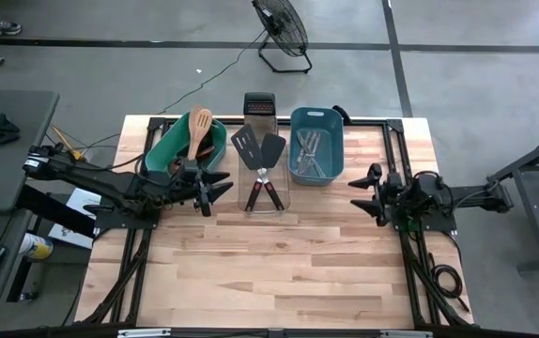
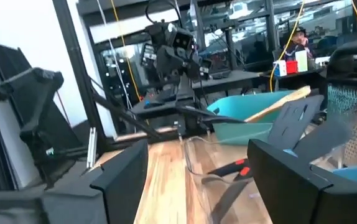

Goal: Pick & Place Kitchen Items
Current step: Return to Home Position

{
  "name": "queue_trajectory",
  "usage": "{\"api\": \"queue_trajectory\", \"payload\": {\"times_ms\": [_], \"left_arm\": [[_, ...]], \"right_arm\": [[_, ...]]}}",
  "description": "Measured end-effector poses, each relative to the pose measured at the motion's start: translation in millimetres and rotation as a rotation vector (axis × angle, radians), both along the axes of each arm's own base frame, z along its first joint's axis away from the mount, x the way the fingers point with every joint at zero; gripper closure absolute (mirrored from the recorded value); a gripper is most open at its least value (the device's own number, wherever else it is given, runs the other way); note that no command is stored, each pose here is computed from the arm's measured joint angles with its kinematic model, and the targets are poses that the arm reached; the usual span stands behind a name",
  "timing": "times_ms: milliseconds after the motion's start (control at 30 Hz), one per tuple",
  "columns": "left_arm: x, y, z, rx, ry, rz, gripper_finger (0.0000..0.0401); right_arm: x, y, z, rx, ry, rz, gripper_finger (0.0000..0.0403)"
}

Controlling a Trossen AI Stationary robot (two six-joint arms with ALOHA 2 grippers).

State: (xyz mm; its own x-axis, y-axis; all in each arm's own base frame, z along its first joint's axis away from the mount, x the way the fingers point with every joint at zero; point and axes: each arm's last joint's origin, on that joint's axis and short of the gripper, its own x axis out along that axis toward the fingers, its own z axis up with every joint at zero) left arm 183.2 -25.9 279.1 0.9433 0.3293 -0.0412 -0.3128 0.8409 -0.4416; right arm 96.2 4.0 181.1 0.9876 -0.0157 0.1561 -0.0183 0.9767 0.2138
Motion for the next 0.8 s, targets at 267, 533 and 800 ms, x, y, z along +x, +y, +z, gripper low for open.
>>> {"api": "queue_trajectory", "payload": {"times_ms": [267,533,800], "left_arm": [[0,-1,0,0.004,0.005,-0.056,0.0217],[1,-2,-1,0.036,0.025,-0.071,0.0217],[-4,-6,2,0.106,0.033,-0.265,0.0217]], "right_arm": [[3,0,-13,0.188,0.140,0.028,0.0135],[3,-4,-12,0.278,0.101,-0.126,0.0135],[3,-4,-12,0.239,0.106,-0.125,0.0135]]}}
